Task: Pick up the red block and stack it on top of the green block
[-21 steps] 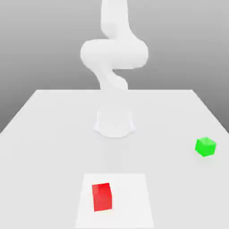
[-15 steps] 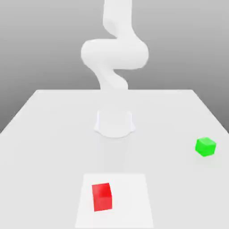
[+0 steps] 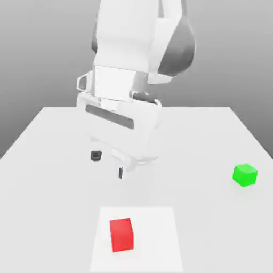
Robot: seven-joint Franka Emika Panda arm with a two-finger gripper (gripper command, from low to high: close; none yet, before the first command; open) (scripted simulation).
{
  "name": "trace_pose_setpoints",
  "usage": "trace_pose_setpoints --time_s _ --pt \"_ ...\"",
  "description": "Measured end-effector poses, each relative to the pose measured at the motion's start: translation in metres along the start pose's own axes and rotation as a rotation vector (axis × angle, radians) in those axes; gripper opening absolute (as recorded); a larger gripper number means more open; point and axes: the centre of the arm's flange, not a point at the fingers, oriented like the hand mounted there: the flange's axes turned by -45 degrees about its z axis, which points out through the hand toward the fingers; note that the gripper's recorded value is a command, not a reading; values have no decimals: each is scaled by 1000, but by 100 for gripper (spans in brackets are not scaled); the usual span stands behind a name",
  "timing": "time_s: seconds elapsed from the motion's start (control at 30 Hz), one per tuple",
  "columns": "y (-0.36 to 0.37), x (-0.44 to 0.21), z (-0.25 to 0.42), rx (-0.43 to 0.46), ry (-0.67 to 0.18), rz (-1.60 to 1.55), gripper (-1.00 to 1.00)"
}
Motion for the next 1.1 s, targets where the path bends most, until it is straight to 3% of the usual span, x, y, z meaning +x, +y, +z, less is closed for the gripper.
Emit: trace_pose_setpoints --time_s 0.27,0.47,0.5,0.73,0.97,1.1 --pt "39 -37 102 -115 -159 323 0" --pt "45 -51 158 -124 -173 353 0" --pt "47 -53 167 -125 -173 352 -100" --pt "47 -53 168 -123 -173 353 -100" --pt "38 -47 111 -121 -173 339 -100" --pt "-9 -131 74 -82 -194 117 -100"
